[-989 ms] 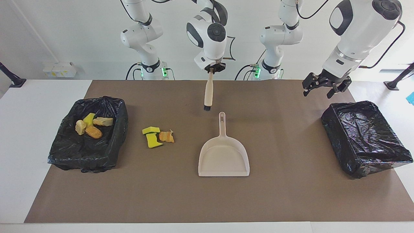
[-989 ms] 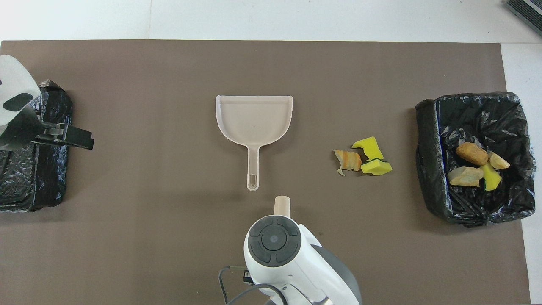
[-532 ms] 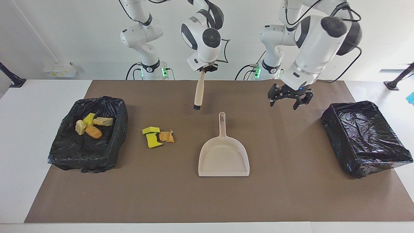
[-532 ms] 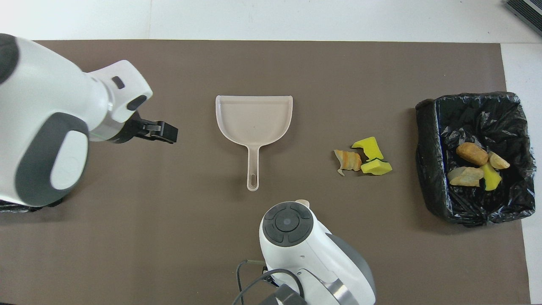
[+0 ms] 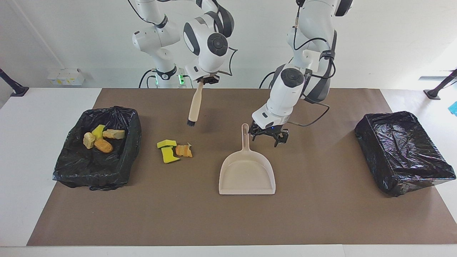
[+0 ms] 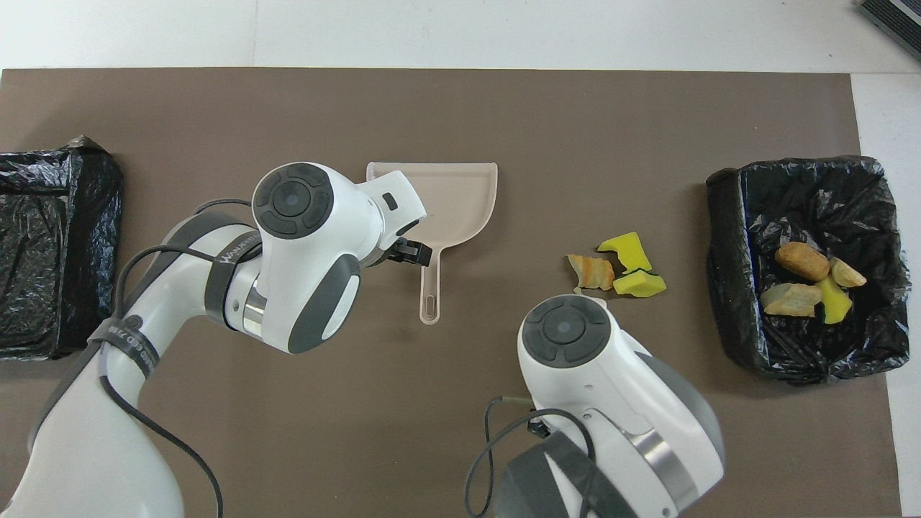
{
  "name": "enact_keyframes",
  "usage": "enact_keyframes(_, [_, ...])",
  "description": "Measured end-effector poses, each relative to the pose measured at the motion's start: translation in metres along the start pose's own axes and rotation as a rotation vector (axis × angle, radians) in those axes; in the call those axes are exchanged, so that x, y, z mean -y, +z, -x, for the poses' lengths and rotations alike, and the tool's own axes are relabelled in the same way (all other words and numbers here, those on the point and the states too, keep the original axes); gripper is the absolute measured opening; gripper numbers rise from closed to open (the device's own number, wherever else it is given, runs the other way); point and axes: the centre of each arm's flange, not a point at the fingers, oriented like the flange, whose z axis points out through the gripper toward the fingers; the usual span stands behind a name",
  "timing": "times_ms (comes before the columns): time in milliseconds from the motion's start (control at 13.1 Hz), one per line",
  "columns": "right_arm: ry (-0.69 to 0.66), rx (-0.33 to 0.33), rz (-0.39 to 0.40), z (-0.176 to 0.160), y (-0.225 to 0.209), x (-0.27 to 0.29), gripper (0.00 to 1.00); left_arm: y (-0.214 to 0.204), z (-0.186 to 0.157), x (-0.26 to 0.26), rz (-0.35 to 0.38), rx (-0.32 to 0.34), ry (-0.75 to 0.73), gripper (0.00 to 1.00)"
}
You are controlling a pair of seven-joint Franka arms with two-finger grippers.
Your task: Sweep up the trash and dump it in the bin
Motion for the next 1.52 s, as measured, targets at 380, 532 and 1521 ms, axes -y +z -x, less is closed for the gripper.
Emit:
enact_keyframes(380, [-0.027,-0.035,0.01,-0.094,0.018,-0.079,0.26,0.039,0.028,-0.063,-0.027,0.023,-0.034,0.99])
enact_keyframes(532, [-0.011,-0.015,0.009,-0.1,0.026,-0.089,0.26,0.045,0.031,-0.061,-0.033,0.033,-0.074,0.93])
enact_keyframes(1521, [-0.035,-0.089,-0.07,-0.119,0.064,-0.11,0.26,0.039,0.029,-0.059,-0.033,0.022,-0.123,0.48])
